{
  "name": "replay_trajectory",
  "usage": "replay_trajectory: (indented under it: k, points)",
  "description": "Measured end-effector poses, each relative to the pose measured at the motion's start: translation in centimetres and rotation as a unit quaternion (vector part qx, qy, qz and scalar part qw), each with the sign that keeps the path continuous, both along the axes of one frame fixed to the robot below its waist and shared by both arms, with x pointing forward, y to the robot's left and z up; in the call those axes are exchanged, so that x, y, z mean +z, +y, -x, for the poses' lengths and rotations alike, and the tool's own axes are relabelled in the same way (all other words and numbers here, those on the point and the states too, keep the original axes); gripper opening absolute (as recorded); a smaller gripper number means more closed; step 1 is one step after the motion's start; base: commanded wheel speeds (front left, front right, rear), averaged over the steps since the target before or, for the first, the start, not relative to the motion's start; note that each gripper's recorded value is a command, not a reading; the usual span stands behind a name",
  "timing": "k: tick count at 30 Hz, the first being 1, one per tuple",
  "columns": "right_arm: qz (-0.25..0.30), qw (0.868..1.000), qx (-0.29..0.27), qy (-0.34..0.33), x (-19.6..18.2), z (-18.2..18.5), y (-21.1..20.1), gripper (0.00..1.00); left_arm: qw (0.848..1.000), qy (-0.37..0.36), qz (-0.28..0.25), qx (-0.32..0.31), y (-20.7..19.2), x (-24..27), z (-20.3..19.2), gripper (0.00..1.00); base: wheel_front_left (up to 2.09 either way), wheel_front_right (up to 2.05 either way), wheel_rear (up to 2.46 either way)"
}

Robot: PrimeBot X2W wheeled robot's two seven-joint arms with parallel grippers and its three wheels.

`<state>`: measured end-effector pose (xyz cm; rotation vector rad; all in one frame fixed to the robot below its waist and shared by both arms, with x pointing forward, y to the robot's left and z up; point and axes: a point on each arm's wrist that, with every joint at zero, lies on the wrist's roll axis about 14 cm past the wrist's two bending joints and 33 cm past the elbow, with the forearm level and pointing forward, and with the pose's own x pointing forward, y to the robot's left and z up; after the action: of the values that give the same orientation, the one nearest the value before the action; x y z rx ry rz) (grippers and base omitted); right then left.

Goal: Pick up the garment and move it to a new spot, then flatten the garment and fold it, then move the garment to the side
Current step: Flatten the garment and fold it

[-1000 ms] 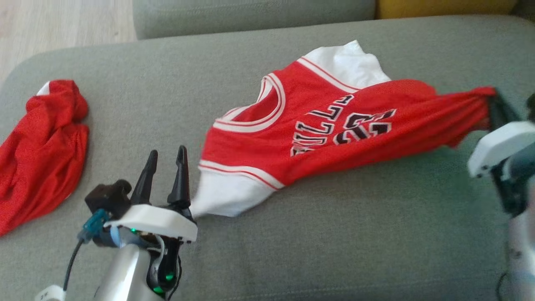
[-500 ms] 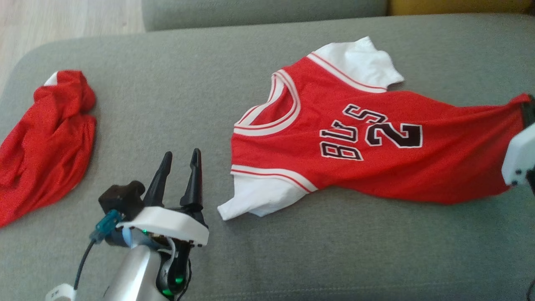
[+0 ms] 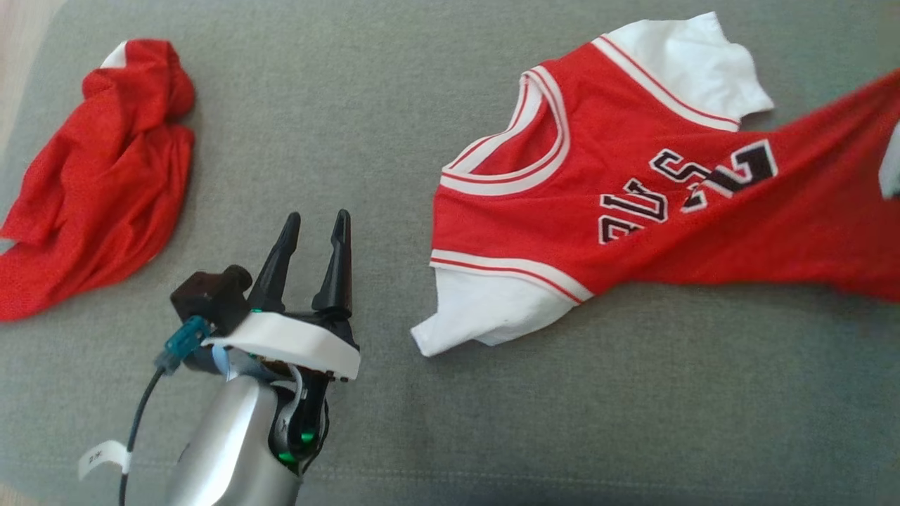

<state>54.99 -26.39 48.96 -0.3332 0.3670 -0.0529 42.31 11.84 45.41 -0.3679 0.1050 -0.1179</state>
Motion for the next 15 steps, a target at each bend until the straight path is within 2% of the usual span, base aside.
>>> replay_trajectory:
  k: [3, 4, 5, 9, 15]
  points:
    - [-0.003, 1.000, 0.014, -0.013, 0.2, -1.5, 1.0, 0.01, 1.000, 0.002, -0.001, 0.002, 0.3, -0.2, 0.0, 1.00, 0.00, 0.00, 0.00]
    - [-0.005, 1.000, 0.019, -0.008, -0.2, -1.6, 1.4, 0.70, 1.000, 0.002, -0.001, 0.002, 0.3, -0.2, 0.0, 1.00, 0.00, 0.00, 0.00]
    - [-0.007, 1.000, 0.021, 0.004, -0.9, -1.5, 1.7, 1.00, 1.000, 0.002, -0.001, 0.002, 0.2, -0.1, 0.1, 1.00, 0.00, 0.00, 0.00]
    - [-0.004, 0.998, 0.021, 0.060, -4.3, 0.3, 1.6, 1.00, 1.000, 0.000, -0.001, -0.002, -0.1, 0.0, 0.1, 1.00, 0.00, 0.00, 0.00]
    - [-0.015, 0.999, 0.007, 0.042, -4.0, 1.9, 0.1, 1.00, 1.000, -0.012, 0.002, -0.016, -1.1, 0.9, -0.1, 1.00, 0.00, 0.00, 0.00]
